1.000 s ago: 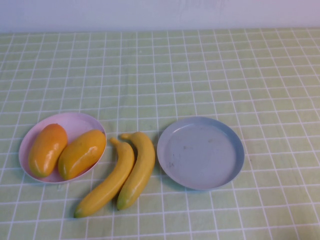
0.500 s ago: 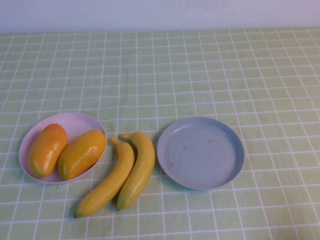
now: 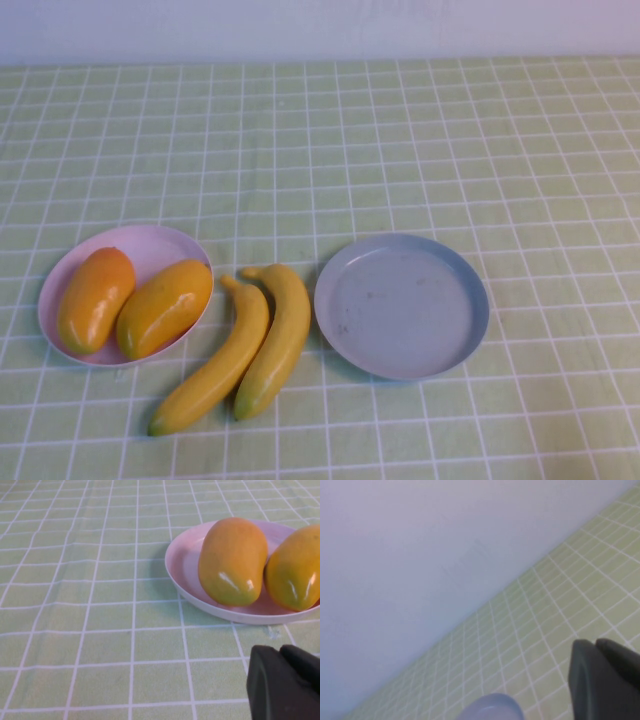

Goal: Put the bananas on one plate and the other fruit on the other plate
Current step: Put another type of fruit in the right plate

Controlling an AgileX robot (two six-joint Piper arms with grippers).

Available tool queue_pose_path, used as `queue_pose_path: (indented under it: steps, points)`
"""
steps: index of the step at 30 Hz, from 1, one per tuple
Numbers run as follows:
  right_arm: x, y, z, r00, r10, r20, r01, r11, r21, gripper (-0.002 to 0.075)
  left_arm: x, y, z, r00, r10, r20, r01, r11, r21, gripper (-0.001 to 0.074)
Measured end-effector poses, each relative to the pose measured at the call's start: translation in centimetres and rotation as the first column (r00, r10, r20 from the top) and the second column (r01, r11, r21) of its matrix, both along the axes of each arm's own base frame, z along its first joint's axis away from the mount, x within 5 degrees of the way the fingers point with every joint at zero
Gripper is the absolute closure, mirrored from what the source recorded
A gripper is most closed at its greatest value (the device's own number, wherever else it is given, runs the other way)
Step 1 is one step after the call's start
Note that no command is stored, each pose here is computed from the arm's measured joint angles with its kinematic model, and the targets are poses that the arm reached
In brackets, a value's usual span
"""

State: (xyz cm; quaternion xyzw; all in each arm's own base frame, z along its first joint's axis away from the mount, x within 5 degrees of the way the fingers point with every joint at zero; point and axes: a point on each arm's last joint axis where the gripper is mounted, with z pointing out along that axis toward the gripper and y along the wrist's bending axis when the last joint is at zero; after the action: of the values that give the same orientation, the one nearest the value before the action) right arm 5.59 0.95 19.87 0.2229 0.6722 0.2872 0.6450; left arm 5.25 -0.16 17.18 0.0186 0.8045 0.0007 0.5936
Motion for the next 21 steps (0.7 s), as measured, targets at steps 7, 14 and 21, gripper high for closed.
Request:
queue_pose_path:
  steps: [7,14,21]
  points:
    - [0.4,1.4,4.5,0.983,0.16,-0.094,-0.166,0.984,-0.059,0.0743,0.0,0.0,0.0,1.0,0.0,0.0,0.0,1.0,0.0,0.0732]
    - [4.1,2.8,7.5,0.819,0.334,-0.466,-0.424,0.9,-0.102,0.0743,0.0,0.0,0.0,1.0,0.0,0.0,0.0,1.0,0.0,0.0732]
    - [9.8,2.9,6.9,0.579,0.36,-0.731,-0.572,0.819,-0.05,0.0743,0.0,0.0,0.0,1.0,0.0,0.0,0.0,1.0,0.0,0.0732]
